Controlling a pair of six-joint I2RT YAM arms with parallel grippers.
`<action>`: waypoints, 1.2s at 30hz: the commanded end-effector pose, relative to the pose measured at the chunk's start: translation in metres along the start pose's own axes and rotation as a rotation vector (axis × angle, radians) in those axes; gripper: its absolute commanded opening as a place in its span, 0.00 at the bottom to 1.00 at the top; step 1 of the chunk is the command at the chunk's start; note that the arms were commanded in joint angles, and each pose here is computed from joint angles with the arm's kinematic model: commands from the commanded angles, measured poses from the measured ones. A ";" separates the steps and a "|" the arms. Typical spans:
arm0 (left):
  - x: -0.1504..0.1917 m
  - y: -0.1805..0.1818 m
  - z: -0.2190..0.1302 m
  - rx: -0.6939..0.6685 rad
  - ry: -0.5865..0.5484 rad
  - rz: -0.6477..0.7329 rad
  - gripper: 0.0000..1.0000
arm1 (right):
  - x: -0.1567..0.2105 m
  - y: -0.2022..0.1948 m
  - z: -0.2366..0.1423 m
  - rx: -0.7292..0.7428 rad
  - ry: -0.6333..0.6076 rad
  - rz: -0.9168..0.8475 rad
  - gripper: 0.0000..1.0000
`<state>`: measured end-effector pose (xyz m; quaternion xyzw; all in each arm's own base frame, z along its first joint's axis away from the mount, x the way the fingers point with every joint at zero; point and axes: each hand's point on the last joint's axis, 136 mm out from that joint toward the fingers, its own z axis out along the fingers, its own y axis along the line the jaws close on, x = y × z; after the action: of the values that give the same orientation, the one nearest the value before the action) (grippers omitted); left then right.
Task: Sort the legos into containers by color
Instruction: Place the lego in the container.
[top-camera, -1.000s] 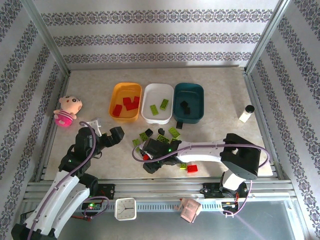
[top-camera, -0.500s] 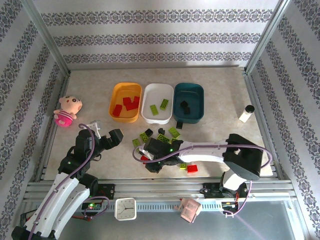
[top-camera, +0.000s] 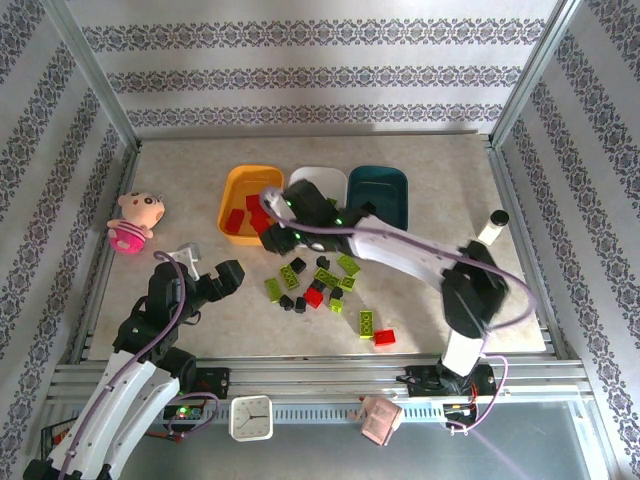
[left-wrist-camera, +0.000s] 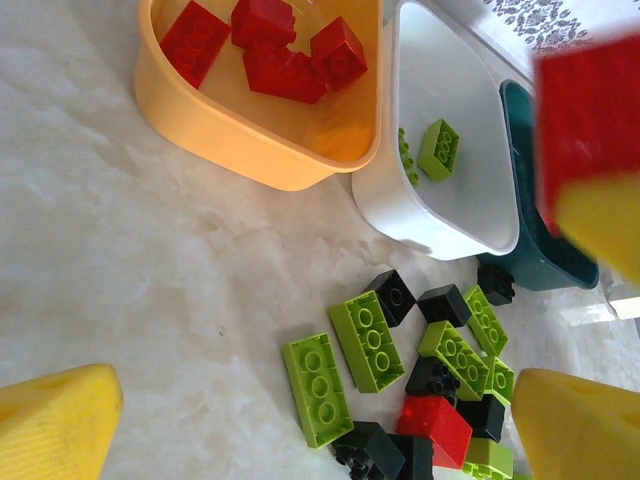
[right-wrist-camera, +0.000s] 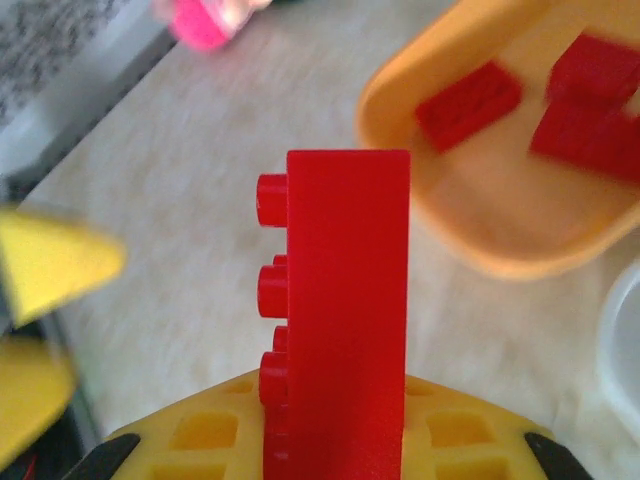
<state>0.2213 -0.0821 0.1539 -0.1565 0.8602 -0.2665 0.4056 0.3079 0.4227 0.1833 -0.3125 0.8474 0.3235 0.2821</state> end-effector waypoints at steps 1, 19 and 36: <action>0.008 0.005 -0.001 -0.011 0.022 -0.022 1.00 | -0.004 -0.030 0.042 0.065 0.060 0.027 0.17; 0.014 -0.012 0.005 0.078 0.066 -0.019 0.99 | -0.059 -0.049 0.060 0.138 -0.045 0.046 0.68; 0.062 -0.076 0.101 -0.066 0.352 0.547 0.91 | 0.047 -0.078 -0.074 0.235 -0.166 0.183 0.70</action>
<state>0.2377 -0.1956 0.0974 0.0511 0.9437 -0.1996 0.2587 0.3128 0.3244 0.1623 -0.2012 0.8810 0.2689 0.3333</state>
